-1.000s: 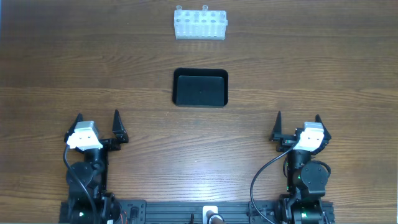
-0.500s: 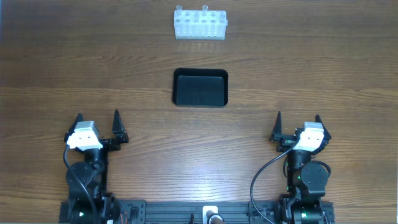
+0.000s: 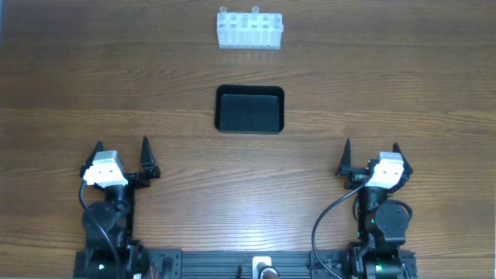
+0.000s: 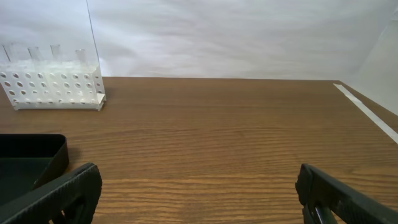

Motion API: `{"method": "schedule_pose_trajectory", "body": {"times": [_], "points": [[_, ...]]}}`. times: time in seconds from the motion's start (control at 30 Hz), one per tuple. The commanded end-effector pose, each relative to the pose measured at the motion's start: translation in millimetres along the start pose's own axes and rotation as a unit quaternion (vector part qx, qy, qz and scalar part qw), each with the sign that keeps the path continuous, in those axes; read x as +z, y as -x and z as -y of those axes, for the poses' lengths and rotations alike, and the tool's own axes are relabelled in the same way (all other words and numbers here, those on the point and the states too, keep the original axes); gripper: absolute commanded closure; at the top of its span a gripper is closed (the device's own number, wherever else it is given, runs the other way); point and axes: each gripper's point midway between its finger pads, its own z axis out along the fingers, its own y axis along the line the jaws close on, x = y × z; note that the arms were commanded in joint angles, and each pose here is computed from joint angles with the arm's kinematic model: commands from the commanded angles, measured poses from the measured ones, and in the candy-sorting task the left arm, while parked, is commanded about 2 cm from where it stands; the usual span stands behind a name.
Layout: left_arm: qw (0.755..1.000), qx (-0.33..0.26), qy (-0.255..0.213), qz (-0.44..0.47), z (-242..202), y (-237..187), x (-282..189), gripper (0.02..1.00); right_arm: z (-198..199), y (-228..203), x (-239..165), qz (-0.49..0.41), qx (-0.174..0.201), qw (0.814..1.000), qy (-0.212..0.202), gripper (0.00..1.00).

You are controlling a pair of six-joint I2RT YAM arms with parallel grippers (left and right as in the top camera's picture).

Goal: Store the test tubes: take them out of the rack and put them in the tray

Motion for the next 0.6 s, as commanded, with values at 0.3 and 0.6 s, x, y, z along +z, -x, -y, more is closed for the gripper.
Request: {"method": "schedule_pose_trajectory", "body": {"times": [0.3, 0.6], "points": [[1.0, 0.007, 0.007, 0.002, -2.8, -0.2, -0.1, 0.018, -2.3, -1.0, -0.3, 0.001, 0.0, 1.0, 0.006, 0.009], [1.0, 0.005, -0.013, 0.023, 4.6, 10.2, -0.1, 0.02, -2.3, -1.0, -0.3, 0.001, 0.0, 1.0, 0.006, 0.009]]}}
